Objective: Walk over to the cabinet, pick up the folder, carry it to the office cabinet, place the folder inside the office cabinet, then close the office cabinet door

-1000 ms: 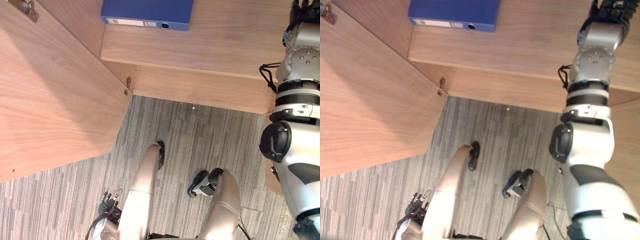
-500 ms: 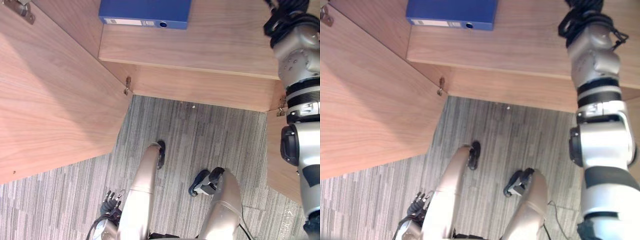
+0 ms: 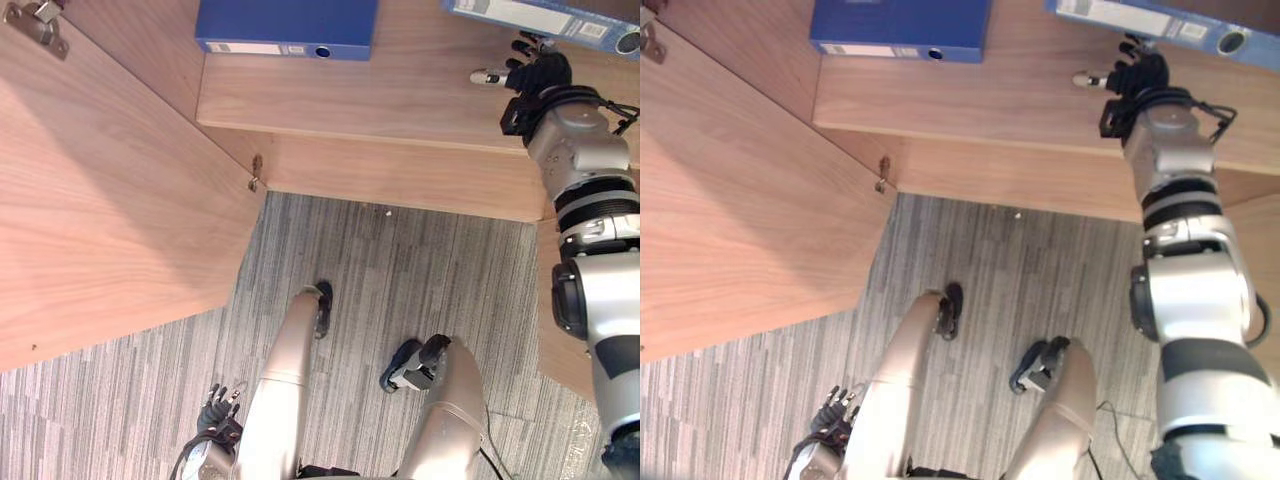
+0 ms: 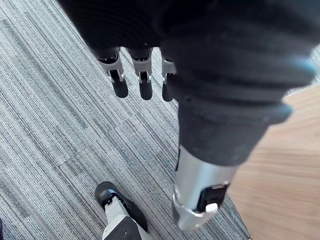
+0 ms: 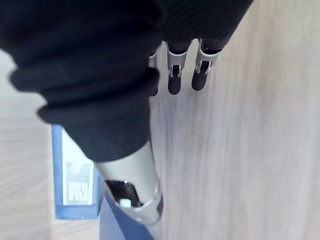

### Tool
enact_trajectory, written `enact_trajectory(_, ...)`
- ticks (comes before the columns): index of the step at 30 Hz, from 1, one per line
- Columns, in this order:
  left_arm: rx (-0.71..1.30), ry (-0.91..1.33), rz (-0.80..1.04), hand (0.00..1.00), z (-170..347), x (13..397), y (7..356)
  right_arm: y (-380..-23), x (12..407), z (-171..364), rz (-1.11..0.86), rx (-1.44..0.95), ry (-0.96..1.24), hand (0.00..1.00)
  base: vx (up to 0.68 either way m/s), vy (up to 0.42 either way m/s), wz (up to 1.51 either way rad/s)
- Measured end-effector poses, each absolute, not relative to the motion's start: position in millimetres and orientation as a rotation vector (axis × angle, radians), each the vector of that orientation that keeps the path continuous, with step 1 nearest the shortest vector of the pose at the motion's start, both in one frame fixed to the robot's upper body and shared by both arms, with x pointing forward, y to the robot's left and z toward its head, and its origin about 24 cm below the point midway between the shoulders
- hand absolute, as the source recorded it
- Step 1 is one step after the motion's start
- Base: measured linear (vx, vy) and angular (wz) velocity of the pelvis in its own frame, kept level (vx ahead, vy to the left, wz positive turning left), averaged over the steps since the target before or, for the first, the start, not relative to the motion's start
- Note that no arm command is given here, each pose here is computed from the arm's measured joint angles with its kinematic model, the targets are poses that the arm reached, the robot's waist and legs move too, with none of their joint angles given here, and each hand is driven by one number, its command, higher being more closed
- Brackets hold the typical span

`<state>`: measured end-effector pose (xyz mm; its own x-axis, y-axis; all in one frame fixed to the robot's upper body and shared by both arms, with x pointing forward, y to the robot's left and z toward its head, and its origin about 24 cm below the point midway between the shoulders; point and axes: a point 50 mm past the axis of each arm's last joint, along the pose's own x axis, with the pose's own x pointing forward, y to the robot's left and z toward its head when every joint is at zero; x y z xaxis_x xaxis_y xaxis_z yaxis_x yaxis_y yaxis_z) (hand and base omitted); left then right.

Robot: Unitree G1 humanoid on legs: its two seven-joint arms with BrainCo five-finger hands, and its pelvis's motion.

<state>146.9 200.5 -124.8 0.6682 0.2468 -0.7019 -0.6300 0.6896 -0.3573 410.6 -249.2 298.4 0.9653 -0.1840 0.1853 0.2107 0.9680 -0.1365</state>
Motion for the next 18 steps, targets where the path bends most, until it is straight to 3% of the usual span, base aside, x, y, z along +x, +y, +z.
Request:
enact_trajectory(10,-0.646,0.660,0.534,0.00,-124,150,198,-240,415,284,-0.169,-0.220,-0.139,0.00,0.00,0.000,0.00)
enact_trajectory(18,-0.652,0.655,0.521,0.00,-123,153,198,-204,422,235,-0.028,-0.604,-0.033,0.00,0.00,-0.007,-0.03)
